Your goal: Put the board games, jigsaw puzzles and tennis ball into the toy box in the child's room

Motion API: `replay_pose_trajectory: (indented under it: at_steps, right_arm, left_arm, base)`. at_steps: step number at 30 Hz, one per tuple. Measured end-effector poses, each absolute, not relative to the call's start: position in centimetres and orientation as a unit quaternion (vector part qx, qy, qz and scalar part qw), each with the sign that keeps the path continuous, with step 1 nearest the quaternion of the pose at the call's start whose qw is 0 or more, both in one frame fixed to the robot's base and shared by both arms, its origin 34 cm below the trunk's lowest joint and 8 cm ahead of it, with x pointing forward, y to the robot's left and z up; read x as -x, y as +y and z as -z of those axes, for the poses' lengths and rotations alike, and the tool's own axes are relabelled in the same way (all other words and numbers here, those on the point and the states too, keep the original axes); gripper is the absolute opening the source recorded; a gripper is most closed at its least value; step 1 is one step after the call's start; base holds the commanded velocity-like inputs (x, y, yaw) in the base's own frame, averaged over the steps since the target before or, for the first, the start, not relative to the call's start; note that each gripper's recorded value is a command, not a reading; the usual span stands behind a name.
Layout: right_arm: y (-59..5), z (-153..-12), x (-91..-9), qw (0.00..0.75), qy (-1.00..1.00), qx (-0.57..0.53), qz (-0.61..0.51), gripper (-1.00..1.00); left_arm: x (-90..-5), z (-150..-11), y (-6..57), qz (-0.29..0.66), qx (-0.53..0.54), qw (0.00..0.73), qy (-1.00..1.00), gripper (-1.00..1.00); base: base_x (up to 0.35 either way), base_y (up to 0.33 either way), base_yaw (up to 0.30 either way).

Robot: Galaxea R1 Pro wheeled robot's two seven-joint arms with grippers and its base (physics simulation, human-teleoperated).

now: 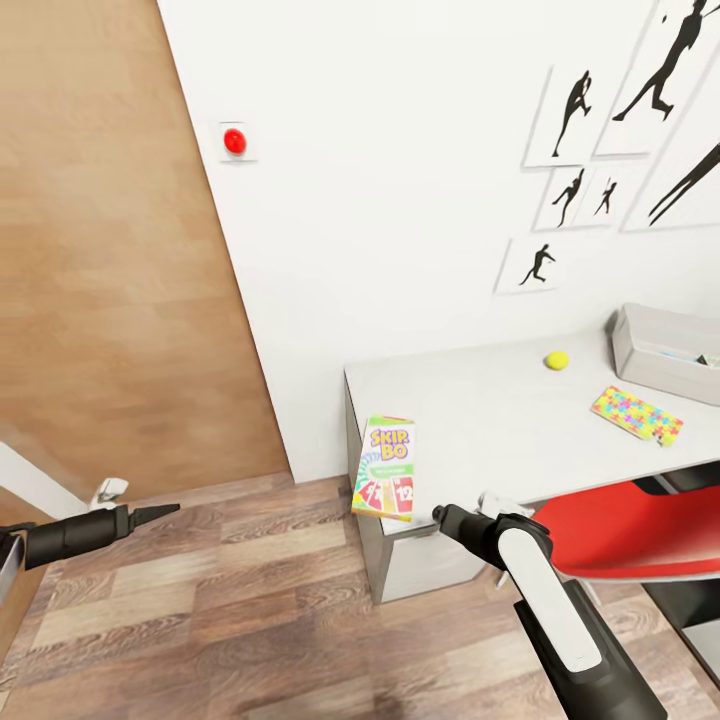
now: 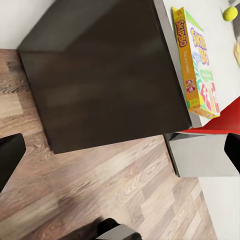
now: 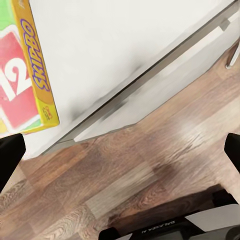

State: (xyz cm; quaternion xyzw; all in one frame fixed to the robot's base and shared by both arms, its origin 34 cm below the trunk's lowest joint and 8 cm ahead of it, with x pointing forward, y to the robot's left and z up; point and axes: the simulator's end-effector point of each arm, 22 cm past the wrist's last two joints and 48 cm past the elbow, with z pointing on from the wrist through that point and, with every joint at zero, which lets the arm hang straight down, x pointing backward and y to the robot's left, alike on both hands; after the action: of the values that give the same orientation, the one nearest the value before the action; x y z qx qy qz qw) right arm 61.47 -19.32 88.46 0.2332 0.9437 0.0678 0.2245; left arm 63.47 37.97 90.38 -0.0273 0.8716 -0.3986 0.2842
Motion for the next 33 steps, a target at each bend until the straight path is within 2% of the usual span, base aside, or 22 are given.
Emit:
replay_pose_trajectory:
  at_steps: [33]
  right_arm:
    - [-19.3,-91.1,-62.0,0.249,0.937,-0.232,-0.074,1.0]
  left_arm:
    - [-64.1,-93.2,38.2,0.396,0.019,0.312,0.863,1.0]
  base:
    - [0.0,0.0,0.0]
